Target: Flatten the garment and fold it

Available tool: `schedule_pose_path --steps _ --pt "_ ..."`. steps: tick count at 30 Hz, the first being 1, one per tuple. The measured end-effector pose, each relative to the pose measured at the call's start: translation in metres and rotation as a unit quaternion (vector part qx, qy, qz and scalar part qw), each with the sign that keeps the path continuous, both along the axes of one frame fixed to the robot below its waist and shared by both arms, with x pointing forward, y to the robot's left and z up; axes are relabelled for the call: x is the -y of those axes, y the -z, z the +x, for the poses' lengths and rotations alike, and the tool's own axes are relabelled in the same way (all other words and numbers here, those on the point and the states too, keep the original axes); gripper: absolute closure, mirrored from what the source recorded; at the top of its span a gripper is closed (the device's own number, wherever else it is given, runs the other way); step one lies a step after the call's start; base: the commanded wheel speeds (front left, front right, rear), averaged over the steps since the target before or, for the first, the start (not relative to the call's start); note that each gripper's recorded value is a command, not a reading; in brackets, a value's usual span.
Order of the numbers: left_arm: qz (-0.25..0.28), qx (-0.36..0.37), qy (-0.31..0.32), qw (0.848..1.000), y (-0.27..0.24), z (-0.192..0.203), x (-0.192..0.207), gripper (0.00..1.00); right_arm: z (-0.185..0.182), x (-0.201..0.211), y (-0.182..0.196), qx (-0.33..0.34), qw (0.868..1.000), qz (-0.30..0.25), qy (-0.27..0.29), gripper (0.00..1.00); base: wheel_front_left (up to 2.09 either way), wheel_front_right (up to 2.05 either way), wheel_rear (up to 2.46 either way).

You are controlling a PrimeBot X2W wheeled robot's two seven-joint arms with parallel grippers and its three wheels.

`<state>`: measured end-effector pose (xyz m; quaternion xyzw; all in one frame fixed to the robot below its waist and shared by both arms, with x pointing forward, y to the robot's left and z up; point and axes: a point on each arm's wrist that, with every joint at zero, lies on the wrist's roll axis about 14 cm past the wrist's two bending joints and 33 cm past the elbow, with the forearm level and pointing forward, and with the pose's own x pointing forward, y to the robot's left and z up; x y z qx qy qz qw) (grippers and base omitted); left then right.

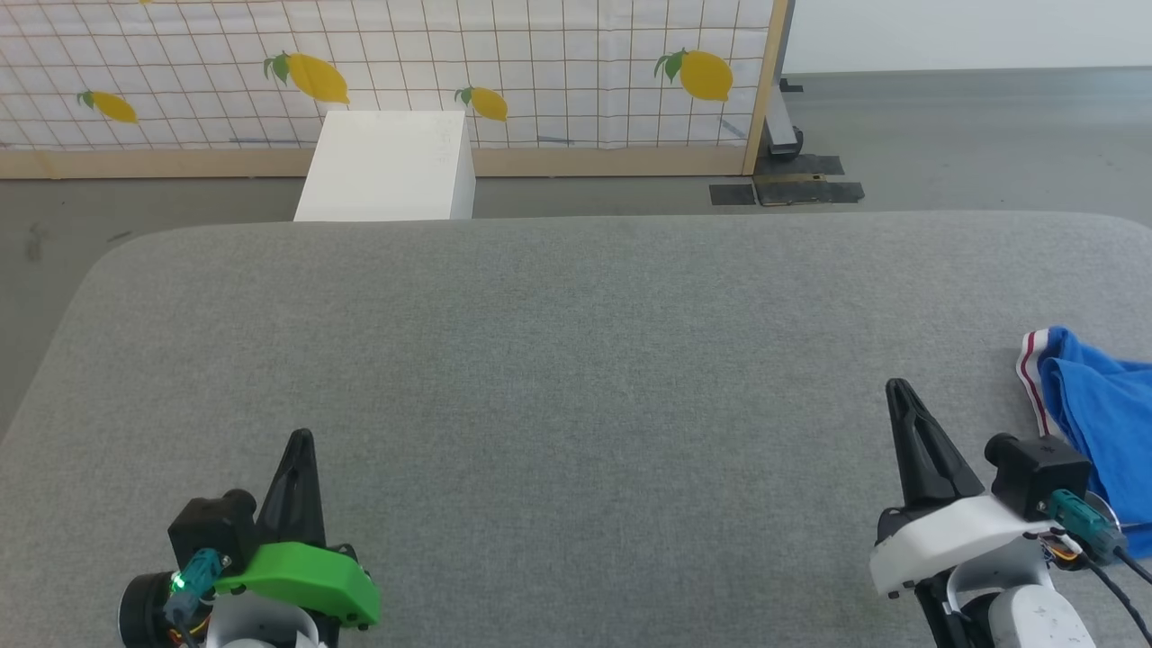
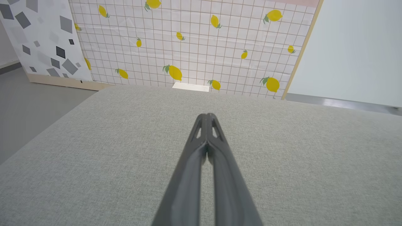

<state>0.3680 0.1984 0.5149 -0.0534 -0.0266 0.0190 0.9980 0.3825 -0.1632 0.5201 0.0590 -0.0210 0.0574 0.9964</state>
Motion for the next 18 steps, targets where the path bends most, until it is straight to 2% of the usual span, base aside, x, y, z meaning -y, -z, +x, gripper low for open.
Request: schedule_pose_path --steps 18 --pt "0.02 -0.005 0.007 1.0 -0.0028 0.0012 0.0044 1.0 -0.0005 -0.0013 -0.0033 -0.001 1.0 -0.018 -0.003 1.0 0.0 0.0 0.0"
